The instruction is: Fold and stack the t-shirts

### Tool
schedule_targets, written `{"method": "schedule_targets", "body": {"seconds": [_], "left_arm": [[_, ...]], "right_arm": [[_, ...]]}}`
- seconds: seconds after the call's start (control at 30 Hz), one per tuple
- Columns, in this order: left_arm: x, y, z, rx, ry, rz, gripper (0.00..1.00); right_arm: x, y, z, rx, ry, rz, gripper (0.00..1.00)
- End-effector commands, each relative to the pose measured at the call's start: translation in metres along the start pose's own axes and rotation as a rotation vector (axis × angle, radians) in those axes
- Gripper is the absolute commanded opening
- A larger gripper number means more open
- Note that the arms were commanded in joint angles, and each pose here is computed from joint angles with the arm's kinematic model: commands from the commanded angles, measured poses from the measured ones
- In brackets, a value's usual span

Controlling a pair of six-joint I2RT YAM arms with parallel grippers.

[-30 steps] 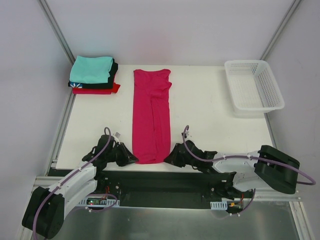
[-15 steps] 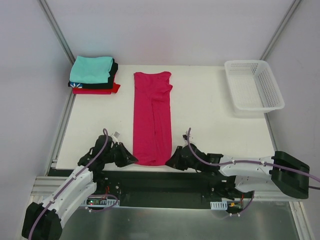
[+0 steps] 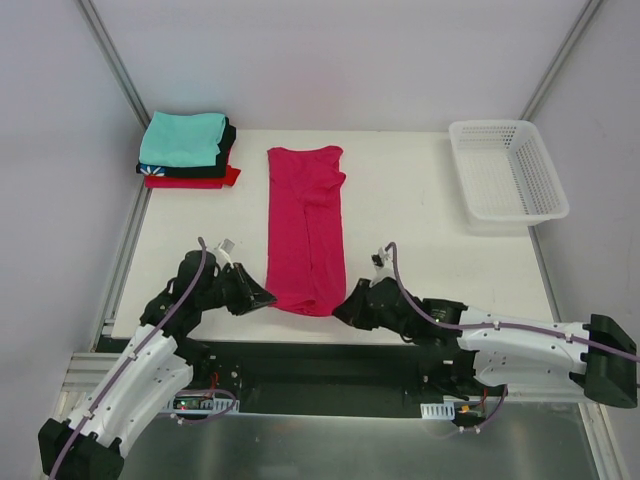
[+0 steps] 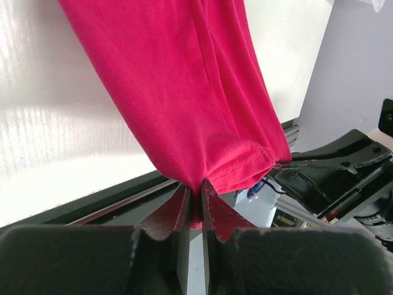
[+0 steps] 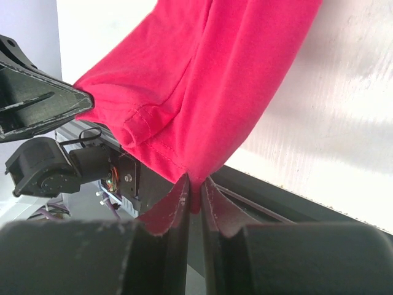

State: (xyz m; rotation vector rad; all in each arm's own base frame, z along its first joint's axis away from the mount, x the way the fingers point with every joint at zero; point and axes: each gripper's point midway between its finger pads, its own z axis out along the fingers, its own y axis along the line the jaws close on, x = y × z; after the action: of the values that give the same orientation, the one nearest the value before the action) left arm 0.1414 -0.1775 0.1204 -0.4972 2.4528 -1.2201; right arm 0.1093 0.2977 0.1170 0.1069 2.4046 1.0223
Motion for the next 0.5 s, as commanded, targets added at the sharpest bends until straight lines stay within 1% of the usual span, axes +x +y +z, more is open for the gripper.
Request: {"method": "schedule_targets", "body": {"seconds": [0.0, 0.13, 0.23, 0.37, 0.43, 0.47], "left_arm": [[-0.006, -0.009, -0.004, -0.042, -0.002, -0.007, 0.07], [-0.016, -0.011, -0.001, -0.074, -0.017, 0.008, 0.08], [-0.023, -0.015, 0.001, -0.096, -0.023, 0.015, 0.08], [-0.035, -0.026, 0.004, -0.108, -0.029, 0.029, 0.06], [-0.04, -0.029, 0.006, -0.12, -0.029, 0.037, 0.05], [-0.045, -0.035, 0.006, -0.119, -0.043, 0.047, 0.05]], "right_arm": [[-0.024, 0.008, -0.015, 0.02, -0.077, -0.064, 0.13], [-0.045, 0.009, -0.02, 0.045, -0.126, -0.083, 0.13], [-0.056, 0.006, -0.018, 0.073, -0.129, -0.111, 0.13], [-0.077, 0.017, -0.015, 0.067, -0.128, -0.132, 0.1], [-0.085, 0.015, -0.009, 0.089, -0.121, -0.136, 0.07], [-0.089, 0.017, -0.008, 0.088, -0.122, -0.149, 0.07]]}}
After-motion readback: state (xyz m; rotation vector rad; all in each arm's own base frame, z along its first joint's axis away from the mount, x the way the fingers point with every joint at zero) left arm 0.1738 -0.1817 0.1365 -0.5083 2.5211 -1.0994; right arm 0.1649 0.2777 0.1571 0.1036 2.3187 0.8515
